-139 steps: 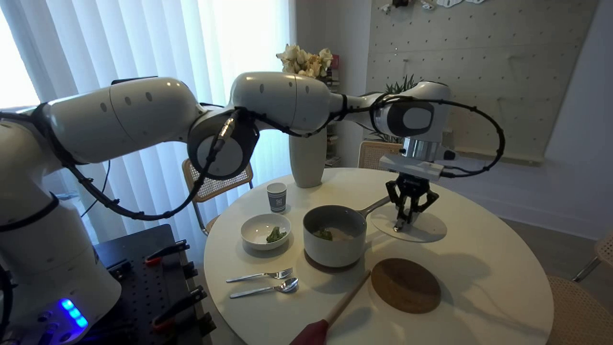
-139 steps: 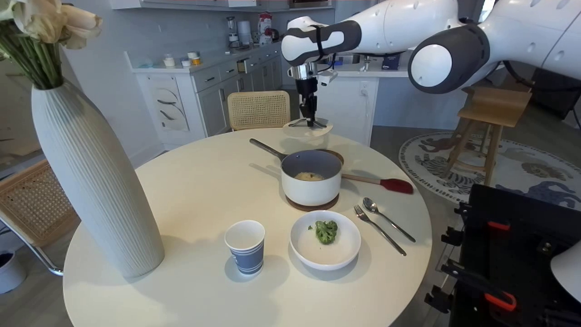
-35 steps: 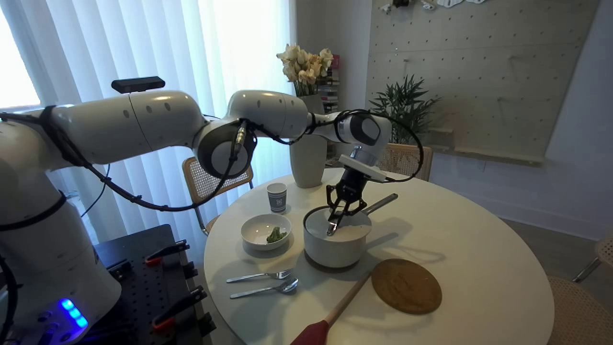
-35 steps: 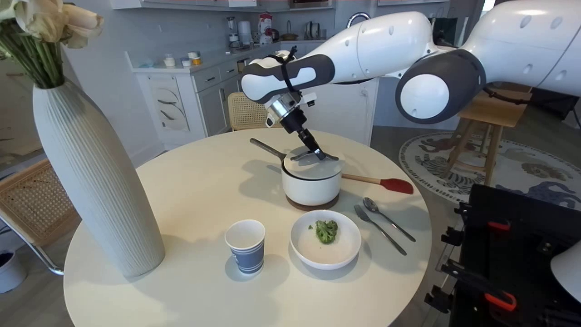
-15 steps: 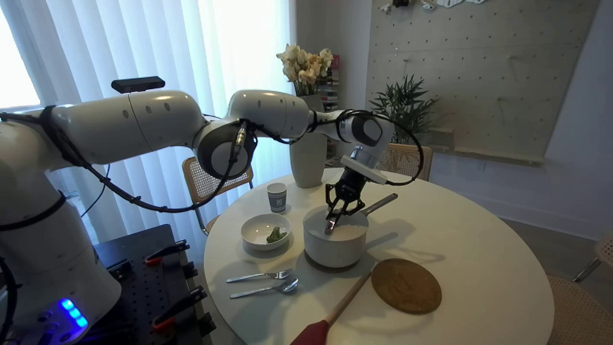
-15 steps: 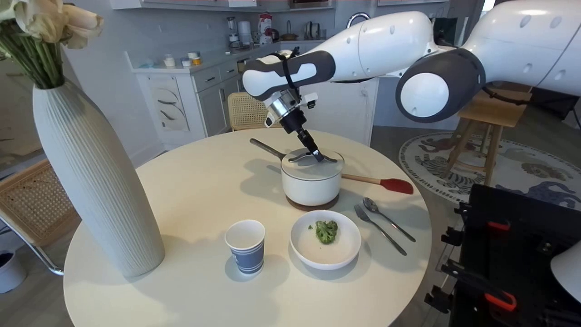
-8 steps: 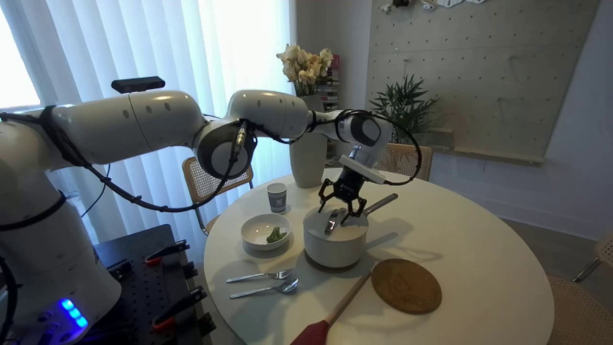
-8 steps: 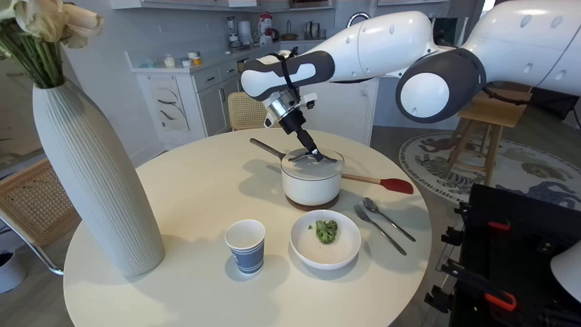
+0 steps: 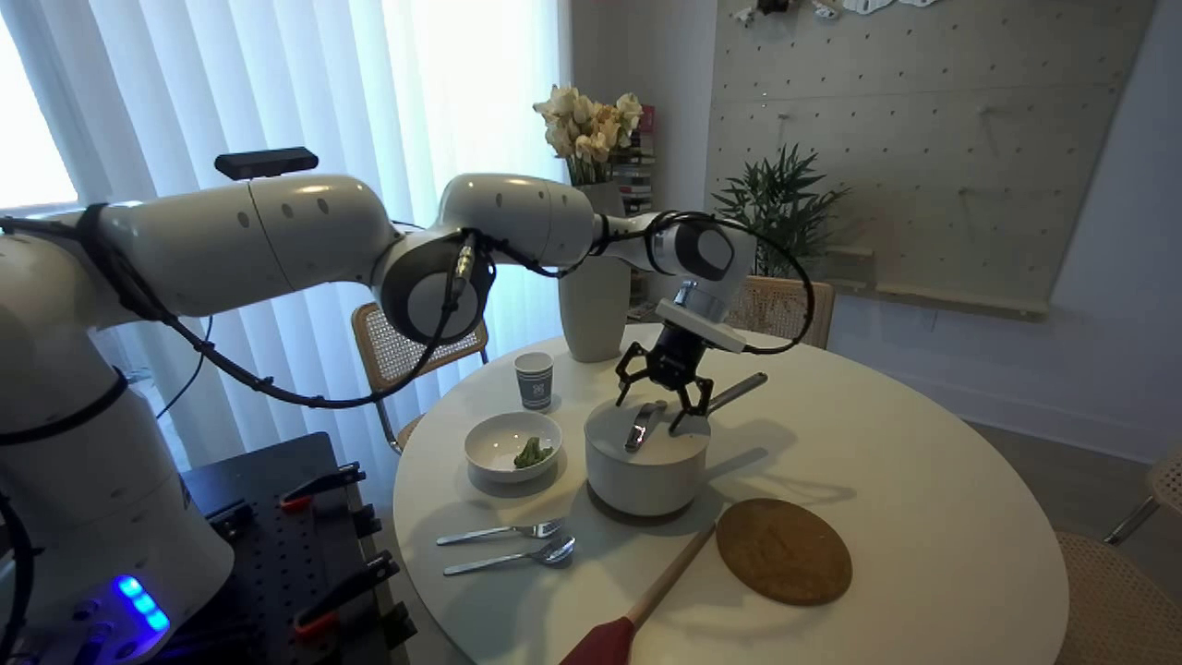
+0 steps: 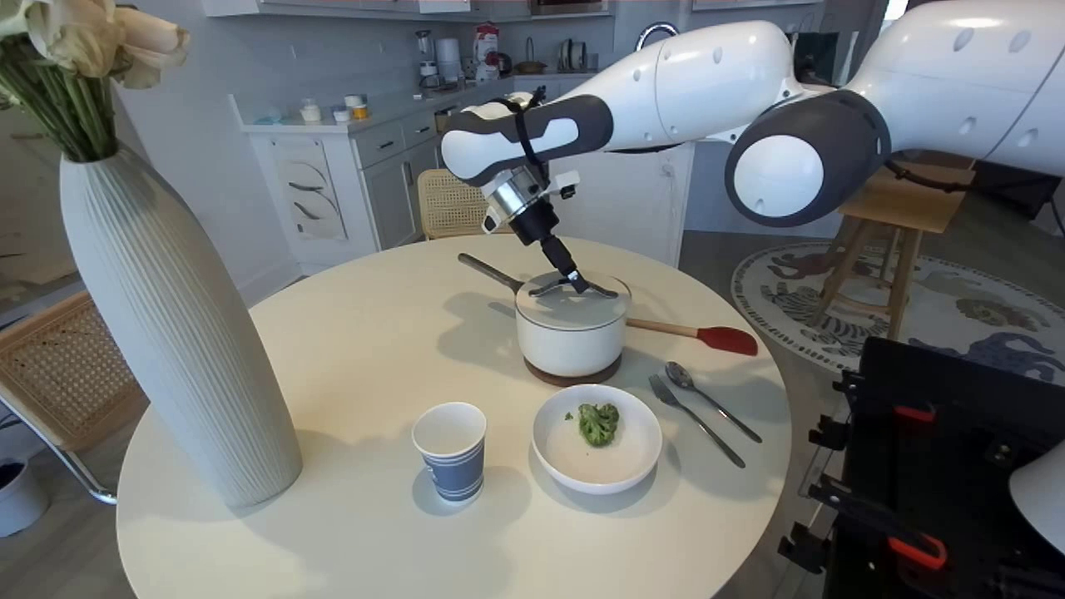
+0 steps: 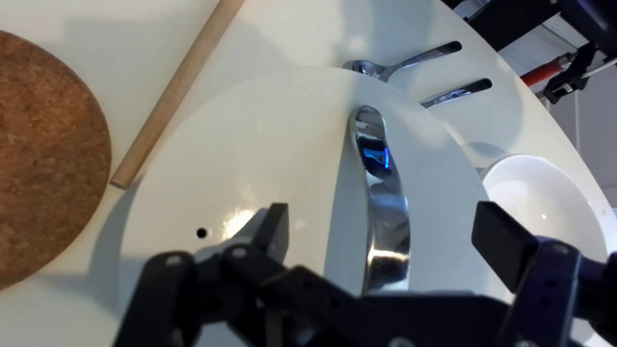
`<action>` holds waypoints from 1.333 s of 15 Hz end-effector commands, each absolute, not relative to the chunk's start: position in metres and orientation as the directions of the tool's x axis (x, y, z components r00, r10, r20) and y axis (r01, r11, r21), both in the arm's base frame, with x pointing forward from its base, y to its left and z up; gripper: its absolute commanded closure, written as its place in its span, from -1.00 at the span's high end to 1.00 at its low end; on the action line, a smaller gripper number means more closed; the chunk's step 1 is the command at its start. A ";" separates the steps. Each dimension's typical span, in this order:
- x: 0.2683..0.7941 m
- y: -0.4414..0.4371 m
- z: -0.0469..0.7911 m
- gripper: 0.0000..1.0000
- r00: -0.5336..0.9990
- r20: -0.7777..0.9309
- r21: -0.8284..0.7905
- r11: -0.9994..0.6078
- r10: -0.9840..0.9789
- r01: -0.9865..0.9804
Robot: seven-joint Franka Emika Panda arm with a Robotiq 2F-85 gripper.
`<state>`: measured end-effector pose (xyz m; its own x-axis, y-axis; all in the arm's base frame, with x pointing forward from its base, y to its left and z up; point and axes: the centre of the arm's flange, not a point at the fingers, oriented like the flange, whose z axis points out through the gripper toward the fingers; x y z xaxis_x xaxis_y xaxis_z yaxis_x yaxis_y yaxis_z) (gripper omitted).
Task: Take the spatula from the white pot and put it on the table the get the lid and put on the white pot
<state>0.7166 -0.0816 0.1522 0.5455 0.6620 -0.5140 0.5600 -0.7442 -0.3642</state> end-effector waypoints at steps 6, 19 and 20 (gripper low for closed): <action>0.701 -0.078 0.173 1.00 0.598 -0.476 -0.204 -0.743 0.645 0.638; 0.718 -0.066 0.216 1.00 0.651 -0.387 -0.112 -0.734 0.653 0.670; 0.720 -0.069 0.226 1.00 0.669 -0.364 -0.100 -0.741 0.648 0.664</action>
